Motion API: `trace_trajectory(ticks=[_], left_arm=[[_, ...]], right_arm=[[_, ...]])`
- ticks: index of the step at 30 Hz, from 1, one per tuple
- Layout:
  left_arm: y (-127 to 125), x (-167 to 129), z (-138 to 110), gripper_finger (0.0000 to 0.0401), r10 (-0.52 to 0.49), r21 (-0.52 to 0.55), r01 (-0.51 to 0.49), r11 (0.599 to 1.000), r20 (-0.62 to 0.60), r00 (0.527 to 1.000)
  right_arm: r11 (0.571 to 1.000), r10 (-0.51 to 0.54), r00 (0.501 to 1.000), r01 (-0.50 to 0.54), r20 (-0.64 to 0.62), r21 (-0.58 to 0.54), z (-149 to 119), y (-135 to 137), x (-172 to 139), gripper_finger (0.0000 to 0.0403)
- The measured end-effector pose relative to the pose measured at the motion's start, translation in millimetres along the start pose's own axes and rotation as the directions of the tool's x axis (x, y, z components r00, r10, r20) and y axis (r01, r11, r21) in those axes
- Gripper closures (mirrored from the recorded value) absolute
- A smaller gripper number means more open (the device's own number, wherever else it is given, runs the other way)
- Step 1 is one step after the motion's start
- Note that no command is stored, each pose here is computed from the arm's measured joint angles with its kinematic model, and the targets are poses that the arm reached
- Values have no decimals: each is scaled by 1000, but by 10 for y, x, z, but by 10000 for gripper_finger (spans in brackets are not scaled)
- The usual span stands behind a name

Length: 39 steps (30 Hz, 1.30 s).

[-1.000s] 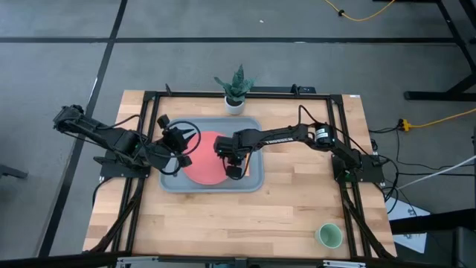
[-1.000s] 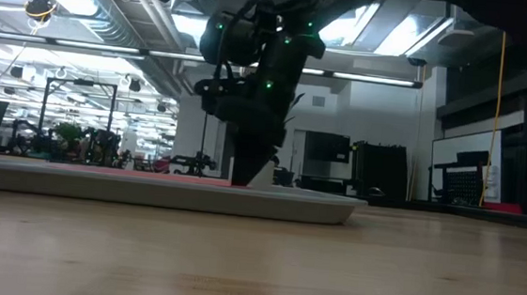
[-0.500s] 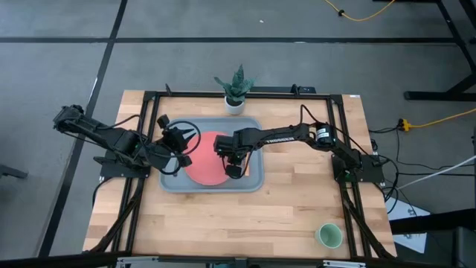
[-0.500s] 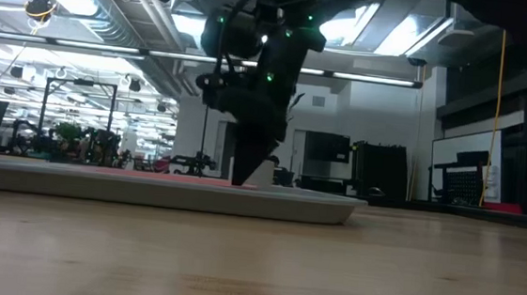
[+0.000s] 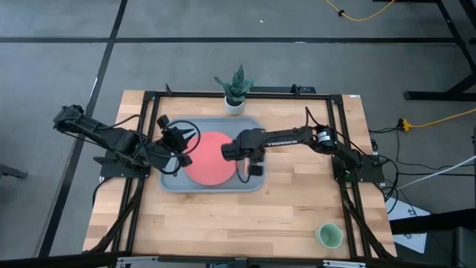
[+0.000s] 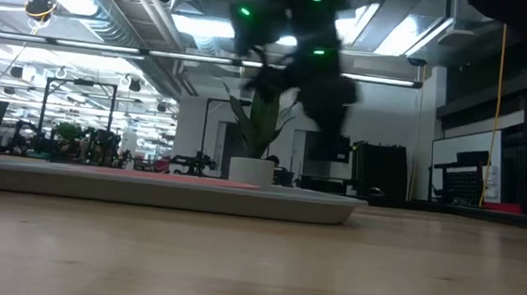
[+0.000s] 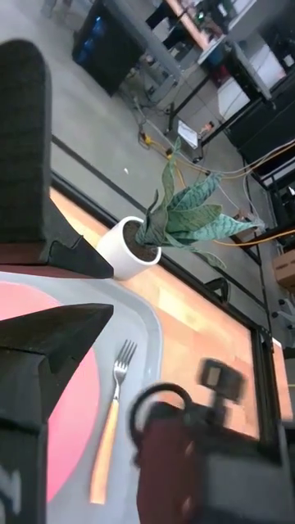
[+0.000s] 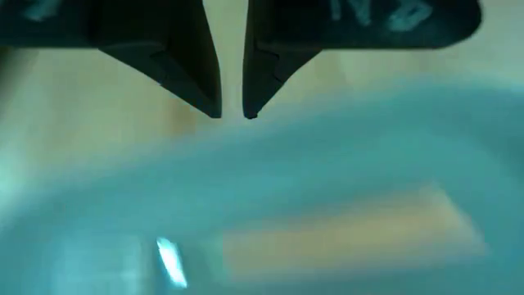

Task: Pick and place plate/cup/fork/spoon on tray
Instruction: Put the green cup on the blue tray above the plate

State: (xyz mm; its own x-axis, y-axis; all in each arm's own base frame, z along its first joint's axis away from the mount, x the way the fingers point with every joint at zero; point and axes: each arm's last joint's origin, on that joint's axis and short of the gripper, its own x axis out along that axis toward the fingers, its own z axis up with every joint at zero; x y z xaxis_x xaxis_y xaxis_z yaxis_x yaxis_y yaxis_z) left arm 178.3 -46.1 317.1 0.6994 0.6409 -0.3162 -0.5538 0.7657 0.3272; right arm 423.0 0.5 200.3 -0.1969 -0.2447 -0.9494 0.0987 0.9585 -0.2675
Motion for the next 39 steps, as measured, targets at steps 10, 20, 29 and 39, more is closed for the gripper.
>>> trace_trajectory(ticks=[10,20,29,39], left_arm=[[1,0,-4,348,-1,-40,1,999,-3,1000],[2,-1,-6,348,-2,-34,2,999,-4,1000],[1,-1,-6,348,-3,-34,3,999,-5,1000],[1,-1,-7,348,-3,-39,3,999,-5,1000]], right_arm=[[990,-100,981,115,-164,87,-800,362,33,346],[888,22,996,22,-89,459,-2233,869,-266,346],[788,132,984,-176,117,589,-2881,1181,-535,346],[817,273,908,-393,319,421,-3124,1570,-622,346]])
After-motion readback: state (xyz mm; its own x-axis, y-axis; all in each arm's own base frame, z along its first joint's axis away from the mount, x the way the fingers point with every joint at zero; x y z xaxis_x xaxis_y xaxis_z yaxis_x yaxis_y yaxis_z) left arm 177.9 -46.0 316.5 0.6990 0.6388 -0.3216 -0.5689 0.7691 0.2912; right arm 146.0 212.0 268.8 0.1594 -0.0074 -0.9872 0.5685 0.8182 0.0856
